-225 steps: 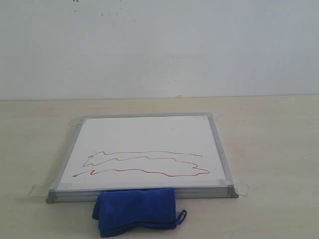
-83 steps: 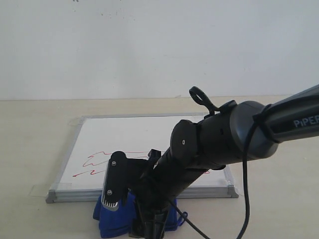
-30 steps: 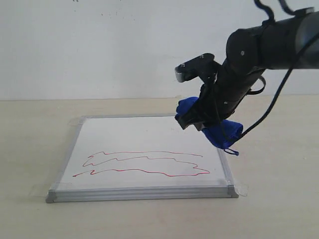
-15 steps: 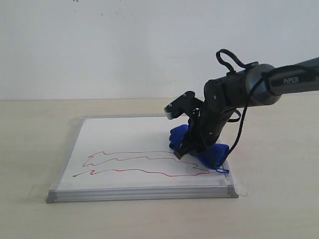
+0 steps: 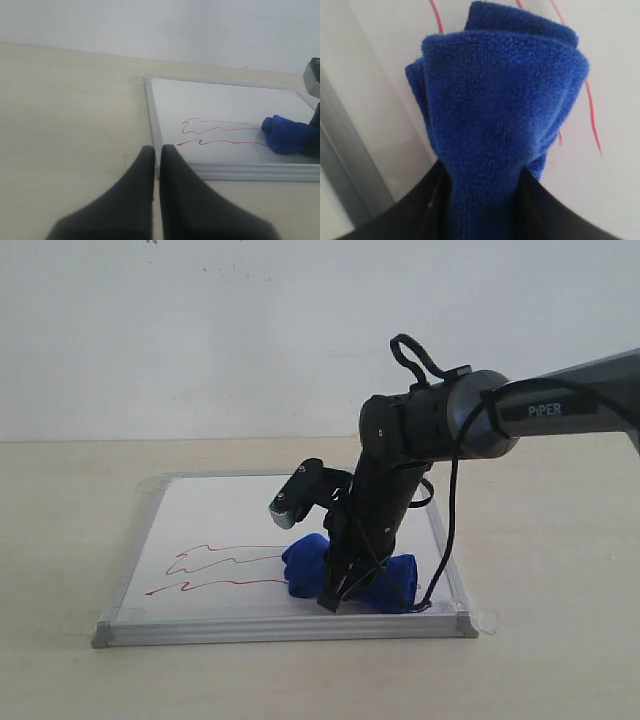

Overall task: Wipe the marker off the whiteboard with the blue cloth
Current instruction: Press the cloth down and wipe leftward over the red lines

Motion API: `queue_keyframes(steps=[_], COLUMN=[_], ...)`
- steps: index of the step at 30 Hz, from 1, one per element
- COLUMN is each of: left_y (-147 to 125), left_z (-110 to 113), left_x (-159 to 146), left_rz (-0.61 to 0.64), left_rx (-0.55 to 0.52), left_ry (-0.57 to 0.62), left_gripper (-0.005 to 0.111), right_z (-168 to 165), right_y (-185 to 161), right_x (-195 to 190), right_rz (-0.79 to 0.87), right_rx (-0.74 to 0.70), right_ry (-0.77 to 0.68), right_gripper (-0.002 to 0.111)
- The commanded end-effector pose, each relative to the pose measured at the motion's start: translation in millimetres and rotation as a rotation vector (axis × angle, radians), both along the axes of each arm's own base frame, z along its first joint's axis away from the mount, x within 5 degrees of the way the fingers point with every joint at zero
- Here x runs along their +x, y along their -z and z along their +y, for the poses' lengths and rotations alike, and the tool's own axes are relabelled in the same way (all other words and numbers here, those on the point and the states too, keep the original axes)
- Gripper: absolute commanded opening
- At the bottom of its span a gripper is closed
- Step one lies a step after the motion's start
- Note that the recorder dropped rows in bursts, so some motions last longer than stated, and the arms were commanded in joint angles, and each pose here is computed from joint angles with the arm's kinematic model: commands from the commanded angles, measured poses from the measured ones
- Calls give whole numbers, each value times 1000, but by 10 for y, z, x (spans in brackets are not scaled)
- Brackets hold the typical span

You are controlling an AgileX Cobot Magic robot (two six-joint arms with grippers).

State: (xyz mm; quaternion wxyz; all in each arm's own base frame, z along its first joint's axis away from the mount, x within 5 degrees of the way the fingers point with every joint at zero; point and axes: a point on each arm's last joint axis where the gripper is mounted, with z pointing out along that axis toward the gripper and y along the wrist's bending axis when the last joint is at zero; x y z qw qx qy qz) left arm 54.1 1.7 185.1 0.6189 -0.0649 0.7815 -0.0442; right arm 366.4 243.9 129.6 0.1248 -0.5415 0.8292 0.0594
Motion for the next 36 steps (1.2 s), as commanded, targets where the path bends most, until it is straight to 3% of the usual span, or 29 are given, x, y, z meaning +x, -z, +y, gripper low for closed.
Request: queue_keyframes(steps=[1, 7, 9, 14, 16, 29, 36], left_y=[2, 2, 2, 2, 2, 2, 2], left_z=[-2, -2, -2, -2, -2, -2, -2], left_x=[0, 0, 0, 0, 0, 0, 0], left_rz=[-7, -7, -7, -7, -7, -7, -7], left_rx=[-9, -9, -9, -9, -9, -9, -9], left_ry=[0, 0, 0, 0, 0, 0, 0], left_gripper=[4, 4, 4, 4, 4, 4, 4], right_z=[-65, -235, -243, -238, -238, -235, -223], right_y=[131, 91, 93, 90, 90, -391, -250], right_x=[-1, 141, 137, 150, 151, 149, 163], right_rz=[55, 19, 20, 17, 16, -87, -69], right_rx=[6, 23, 13, 27, 27, 105, 102], right_ry=[40, 128, 122, 167, 167, 178, 190], right_gripper=[0, 1, 8, 54, 65, 66, 66])
